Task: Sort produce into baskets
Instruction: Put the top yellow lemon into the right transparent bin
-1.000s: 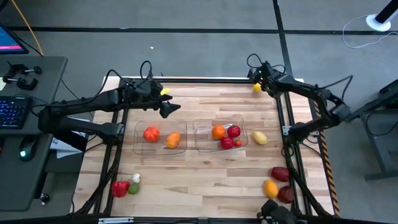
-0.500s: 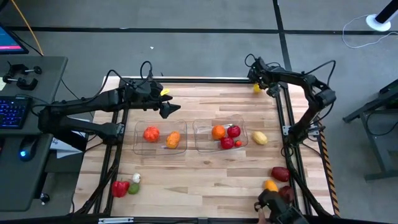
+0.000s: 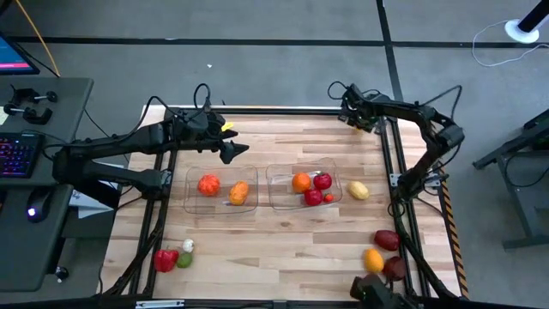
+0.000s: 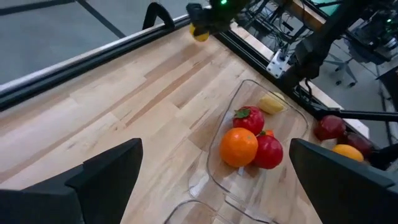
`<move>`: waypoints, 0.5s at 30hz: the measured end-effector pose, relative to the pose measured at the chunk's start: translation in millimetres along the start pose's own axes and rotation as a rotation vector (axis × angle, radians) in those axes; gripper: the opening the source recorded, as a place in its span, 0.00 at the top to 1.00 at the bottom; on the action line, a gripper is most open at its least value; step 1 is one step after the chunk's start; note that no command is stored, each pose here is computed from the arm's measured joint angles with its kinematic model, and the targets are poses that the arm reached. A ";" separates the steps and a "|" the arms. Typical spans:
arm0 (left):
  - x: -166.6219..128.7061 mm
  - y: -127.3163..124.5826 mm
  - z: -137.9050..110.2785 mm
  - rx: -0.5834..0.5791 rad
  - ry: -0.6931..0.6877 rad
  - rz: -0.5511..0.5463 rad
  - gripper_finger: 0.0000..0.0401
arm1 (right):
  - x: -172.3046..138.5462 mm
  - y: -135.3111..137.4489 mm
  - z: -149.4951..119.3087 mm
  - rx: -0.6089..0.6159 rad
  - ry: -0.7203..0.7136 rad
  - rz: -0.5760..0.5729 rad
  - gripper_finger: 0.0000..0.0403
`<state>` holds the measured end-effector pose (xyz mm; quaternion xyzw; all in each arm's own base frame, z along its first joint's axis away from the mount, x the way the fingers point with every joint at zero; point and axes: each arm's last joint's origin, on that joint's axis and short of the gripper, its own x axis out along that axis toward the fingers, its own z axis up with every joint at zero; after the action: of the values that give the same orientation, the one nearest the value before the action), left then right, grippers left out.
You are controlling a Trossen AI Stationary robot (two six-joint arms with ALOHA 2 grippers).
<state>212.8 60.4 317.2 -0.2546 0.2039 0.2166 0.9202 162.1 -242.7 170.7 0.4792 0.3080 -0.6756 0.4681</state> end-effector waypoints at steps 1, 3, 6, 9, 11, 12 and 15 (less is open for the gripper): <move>0.0 0.2 0.1 0.008 -0.004 0.007 0.02 | -9.2 0.1 -0.3 -0.038 -0.028 0.021 0.69; 0.0 0.5 0.3 0.019 -0.009 0.018 0.02 | -30.0 -0.1 -2.5 -0.102 -0.077 0.079 0.70; 0.0 0.6 0.3 0.005 -0.010 0.020 0.02 | -69.3 2.7 -13.4 -0.248 -0.138 0.253 0.68; 0.4 1.4 0.9 -0.016 -0.017 0.030 0.02 | -107.9 8.0 -39.9 -0.423 -0.122 0.487 0.66; 2.2 3.5 1.9 -0.011 -0.028 0.057 0.02 | -128.9 13.1 -63.7 -0.519 -0.064 0.650 0.66; 3.3 4.9 2.1 -0.008 -0.032 0.076 0.02 | -137.5 16.5 -76.5 -0.572 -0.031 0.727 0.66; 7.3 9.0 3.2 -0.014 -0.049 0.135 0.02 | -156.6 27.5 -120.2 -0.734 0.049 0.895 0.65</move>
<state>215.2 71.3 312.9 -0.2412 0.1963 0.2858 0.9064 246.8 -96.2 275.9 0.3843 0.3004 -0.2496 0.8365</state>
